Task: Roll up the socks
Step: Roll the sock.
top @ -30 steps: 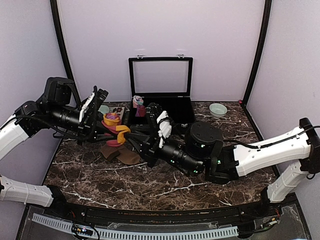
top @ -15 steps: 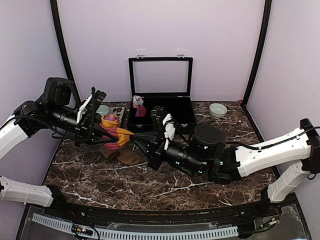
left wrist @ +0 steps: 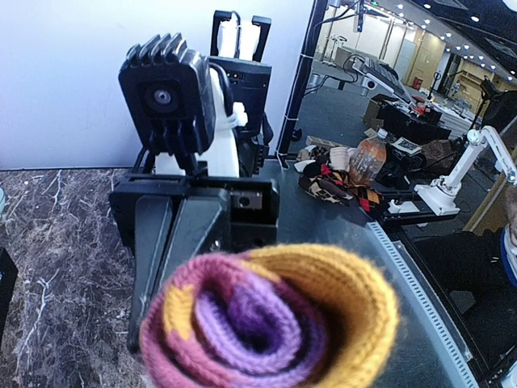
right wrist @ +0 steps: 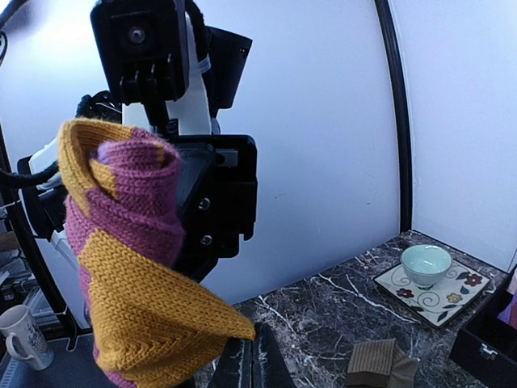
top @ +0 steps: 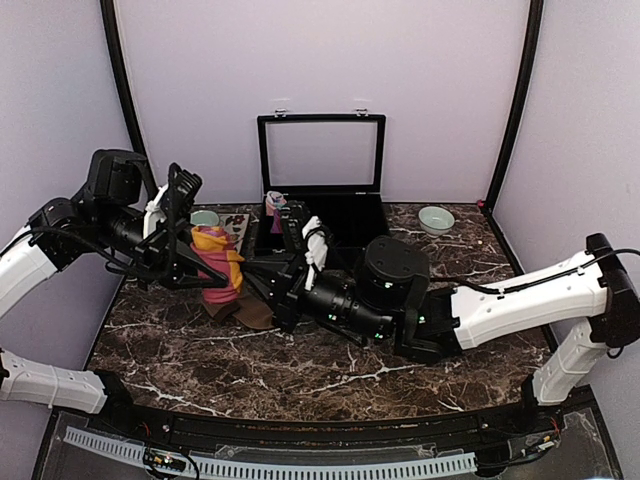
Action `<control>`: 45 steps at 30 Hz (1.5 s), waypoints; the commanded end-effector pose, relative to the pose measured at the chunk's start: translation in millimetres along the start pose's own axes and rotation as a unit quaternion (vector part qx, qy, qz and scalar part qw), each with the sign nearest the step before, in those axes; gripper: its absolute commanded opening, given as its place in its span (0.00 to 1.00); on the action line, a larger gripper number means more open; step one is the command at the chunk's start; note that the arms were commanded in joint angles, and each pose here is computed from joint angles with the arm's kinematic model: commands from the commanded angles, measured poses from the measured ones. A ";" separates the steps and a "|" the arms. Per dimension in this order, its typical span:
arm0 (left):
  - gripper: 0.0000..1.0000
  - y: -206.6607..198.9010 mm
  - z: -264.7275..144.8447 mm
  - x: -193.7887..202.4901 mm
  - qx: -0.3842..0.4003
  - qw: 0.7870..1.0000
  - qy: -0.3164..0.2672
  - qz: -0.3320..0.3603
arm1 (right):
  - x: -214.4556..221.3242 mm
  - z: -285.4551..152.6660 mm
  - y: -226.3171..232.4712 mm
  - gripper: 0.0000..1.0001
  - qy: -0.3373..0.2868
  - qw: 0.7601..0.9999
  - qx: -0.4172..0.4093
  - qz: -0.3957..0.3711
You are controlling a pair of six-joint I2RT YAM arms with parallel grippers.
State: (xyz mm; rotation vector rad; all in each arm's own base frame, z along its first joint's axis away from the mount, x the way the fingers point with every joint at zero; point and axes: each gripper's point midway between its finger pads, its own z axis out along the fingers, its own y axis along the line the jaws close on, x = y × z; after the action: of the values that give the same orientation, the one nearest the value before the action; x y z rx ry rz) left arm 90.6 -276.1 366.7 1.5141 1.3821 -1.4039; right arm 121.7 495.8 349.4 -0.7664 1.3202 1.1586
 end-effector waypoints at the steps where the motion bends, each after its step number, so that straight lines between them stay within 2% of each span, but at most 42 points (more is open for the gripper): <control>1: 0.01 -18.4 -5.0 -19.3 0.031 0.998 -0.027 0.051 | 8.8 23.5 -3.0 0.00 0.007 1.000 -0.005 0.021; 5: 0.15 -11.6 -5.3 -21.1 0.009 0.997 -0.023 0.074 | 14.8 37.1 16.0 0.00 0.009 0.998 -0.052 0.043; 11: 0.15 -8.2 -4.2 -24.1 0.008 0.997 -0.021 0.076 | 15.2 35.4 34.4 0.00 -0.003 0.993 -0.103 0.063; 14: 0.07 -9.6 -3.4 -21.5 0.015 0.998 -0.023 0.065 | 7.7 18.3 26.0 0.33 -0.019 0.994 -0.089 0.061; 17: 0.04 -10.7 -4.0 -19.6 0.014 0.998 -0.022 0.055 | 1.3 -2.4 10.4 0.43 -0.015 0.996 -0.067 0.048; 20: 0.02 -2.0 -4.6 -17.5 -0.007 0.999 -0.020 0.036 | -12.2 -24.1 -5.9 0.45 -0.006 0.999 -0.027 0.037; 23: 0.00 12.5 -6.1 -15.2 -0.041 0.999 -0.022 0.020 | -3.7 -43.7 -29.7 0.46 0.016 0.999 0.041 0.029; 25: 0.00 31.4 -8.4 -11.4 -0.090 0.996 -0.019 0.004 | -5.1 -55.7 -34.8 0.48 0.010 0.997 0.069 0.025; 29: 0.00 82.7 -23.6 1.3 -0.231 0.973 0.003 -0.013 | -14.7 -59.5 -11.8 0.54 -0.013 0.996 0.081 -0.023; 32: 0.00 98.6 -32.4 5.4 -0.279 0.960 0.014 -0.007 | -22.5 -47.5 5.4 0.55 -0.027 0.995 0.084 -0.056; 39: 0.00 83.8 -25.1 9.1 -0.237 0.971 0.013 0.003 | -29.4 -14.5 14.3 0.56 -0.052 0.992 0.090 -0.075; 45: 0.00 66.9 -18.7 16.8 -0.193 0.981 0.018 0.018 | -38.4 -7.7 3.6 0.57 -0.070 0.993 0.085 -0.050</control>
State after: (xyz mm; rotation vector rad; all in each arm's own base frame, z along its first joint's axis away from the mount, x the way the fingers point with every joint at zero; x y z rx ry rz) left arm 174.1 -272.3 337.3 1.2465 1.6150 -0.9737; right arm 109.3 488.8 350.5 -0.7199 1.2996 0.9249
